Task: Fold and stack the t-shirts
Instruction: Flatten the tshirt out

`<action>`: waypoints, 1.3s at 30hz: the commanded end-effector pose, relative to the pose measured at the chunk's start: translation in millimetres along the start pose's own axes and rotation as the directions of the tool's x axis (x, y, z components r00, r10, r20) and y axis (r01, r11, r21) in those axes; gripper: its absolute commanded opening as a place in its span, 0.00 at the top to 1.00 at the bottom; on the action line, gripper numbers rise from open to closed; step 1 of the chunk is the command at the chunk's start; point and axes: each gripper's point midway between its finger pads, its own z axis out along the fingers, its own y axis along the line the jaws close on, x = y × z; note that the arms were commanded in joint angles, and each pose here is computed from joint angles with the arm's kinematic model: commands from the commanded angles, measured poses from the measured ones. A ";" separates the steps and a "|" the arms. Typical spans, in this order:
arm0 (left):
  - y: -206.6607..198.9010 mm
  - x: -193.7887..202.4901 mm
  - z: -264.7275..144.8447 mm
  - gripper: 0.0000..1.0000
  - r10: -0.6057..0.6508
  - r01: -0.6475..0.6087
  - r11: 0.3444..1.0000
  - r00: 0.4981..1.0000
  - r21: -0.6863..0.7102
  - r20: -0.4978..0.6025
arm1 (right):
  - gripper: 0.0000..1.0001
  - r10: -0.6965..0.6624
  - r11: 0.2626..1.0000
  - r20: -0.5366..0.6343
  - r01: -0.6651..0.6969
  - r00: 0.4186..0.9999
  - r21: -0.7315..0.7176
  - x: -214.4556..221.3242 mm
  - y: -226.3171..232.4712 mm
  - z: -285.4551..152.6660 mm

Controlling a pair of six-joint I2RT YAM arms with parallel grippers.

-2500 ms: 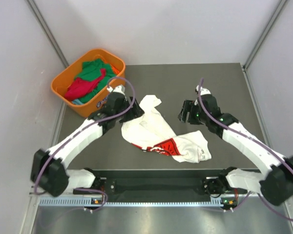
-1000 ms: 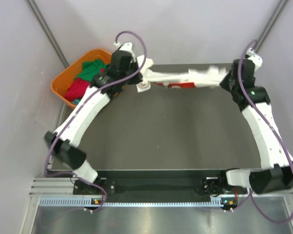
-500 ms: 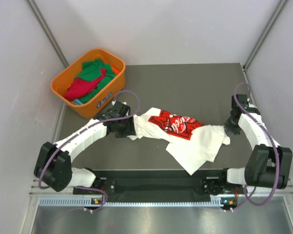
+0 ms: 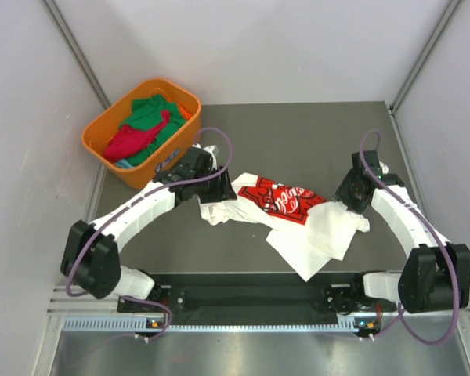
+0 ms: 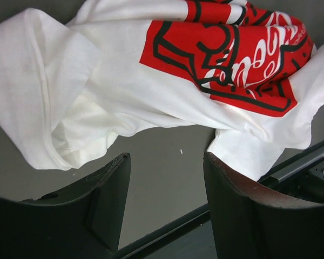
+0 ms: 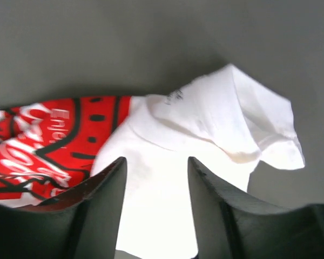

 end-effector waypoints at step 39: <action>-2.5 4.1 1.9 0.38 0.059 -0.059 0.998 0.998 0.004 0.031 | 0.53 0.308 0.947 -0.066 -0.298 0.949 0.122 3.8 -29.1 19.0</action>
